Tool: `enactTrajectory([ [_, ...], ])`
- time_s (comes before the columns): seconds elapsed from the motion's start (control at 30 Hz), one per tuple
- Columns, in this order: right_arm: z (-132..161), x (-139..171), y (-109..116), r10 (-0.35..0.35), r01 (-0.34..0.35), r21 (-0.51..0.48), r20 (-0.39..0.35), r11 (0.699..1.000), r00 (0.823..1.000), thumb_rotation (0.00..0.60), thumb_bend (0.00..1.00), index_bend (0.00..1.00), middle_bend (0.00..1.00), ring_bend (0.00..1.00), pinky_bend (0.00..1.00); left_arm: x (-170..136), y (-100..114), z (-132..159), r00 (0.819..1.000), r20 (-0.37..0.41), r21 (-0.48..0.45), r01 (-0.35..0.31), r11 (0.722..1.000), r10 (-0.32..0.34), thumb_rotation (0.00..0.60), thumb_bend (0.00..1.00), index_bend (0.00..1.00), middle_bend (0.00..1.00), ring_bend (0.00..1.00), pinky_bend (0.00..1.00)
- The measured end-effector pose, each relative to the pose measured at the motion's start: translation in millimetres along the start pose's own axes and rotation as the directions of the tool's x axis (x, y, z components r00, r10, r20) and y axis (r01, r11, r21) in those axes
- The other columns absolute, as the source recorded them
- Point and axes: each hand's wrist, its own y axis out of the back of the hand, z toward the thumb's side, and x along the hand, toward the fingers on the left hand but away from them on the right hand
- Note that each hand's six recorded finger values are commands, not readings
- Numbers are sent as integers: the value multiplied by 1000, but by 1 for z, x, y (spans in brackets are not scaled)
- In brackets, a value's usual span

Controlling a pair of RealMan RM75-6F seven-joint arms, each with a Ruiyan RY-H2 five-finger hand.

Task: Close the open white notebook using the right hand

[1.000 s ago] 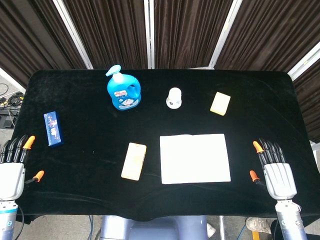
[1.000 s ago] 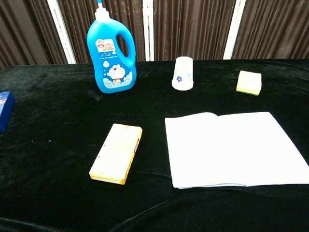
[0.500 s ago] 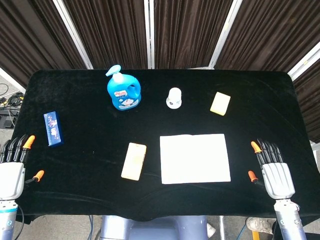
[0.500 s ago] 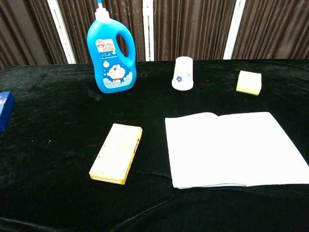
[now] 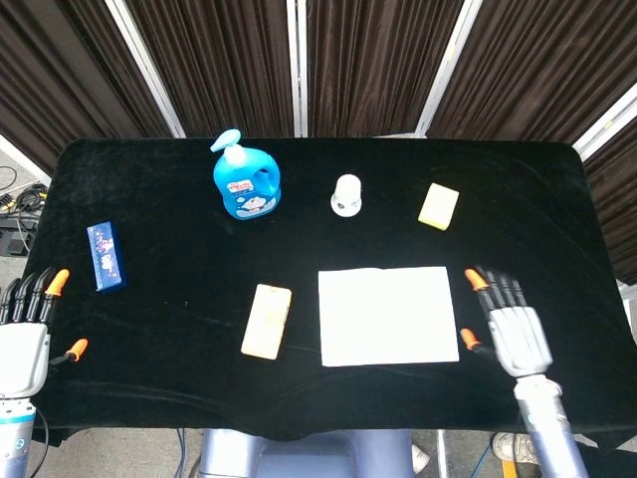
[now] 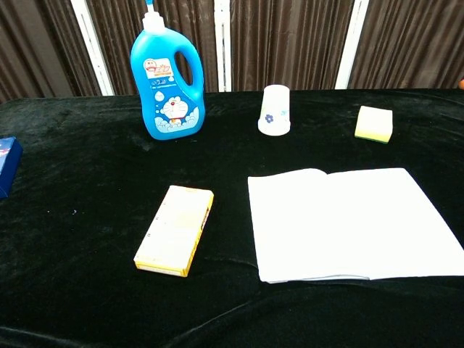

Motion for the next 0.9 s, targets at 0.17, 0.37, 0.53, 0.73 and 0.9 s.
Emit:
enactTrajectory([
  [0.17,28,-9,-21,117,-123,-84,-69,989,991,600,194,0,0,0,0,0,-1,1,1000,6,1,2,1000,-3,600,7,0,0,0,0],
  [0.37,56,-11,-47,230,-252,-129,-162,959,960,600,194,0,0,0,0,0,0,0,1000,3,-2,-1,1000,1,600,8,0,0,0,0],
  [0.53,69,-5,-61,285,-319,-162,-206,934,936,600,194,0,0,0,0,2,-3,1,1000,3,2,7,1000,-7,600,9,0,0,0,0],
  [0.73,83,-5,-73,290,-335,-206,-219,920,932,600,193,0,0,0,0,2,-4,3,1000,9,9,9,1000,-9,600,13,0,0,0,0],
  [0.9,95,-9,-87,286,-335,-239,-215,911,934,600,194,0,0,0,0,2,-3,2,1000,6,5,4,1000,-4,600,14,0,0,0,0],
])
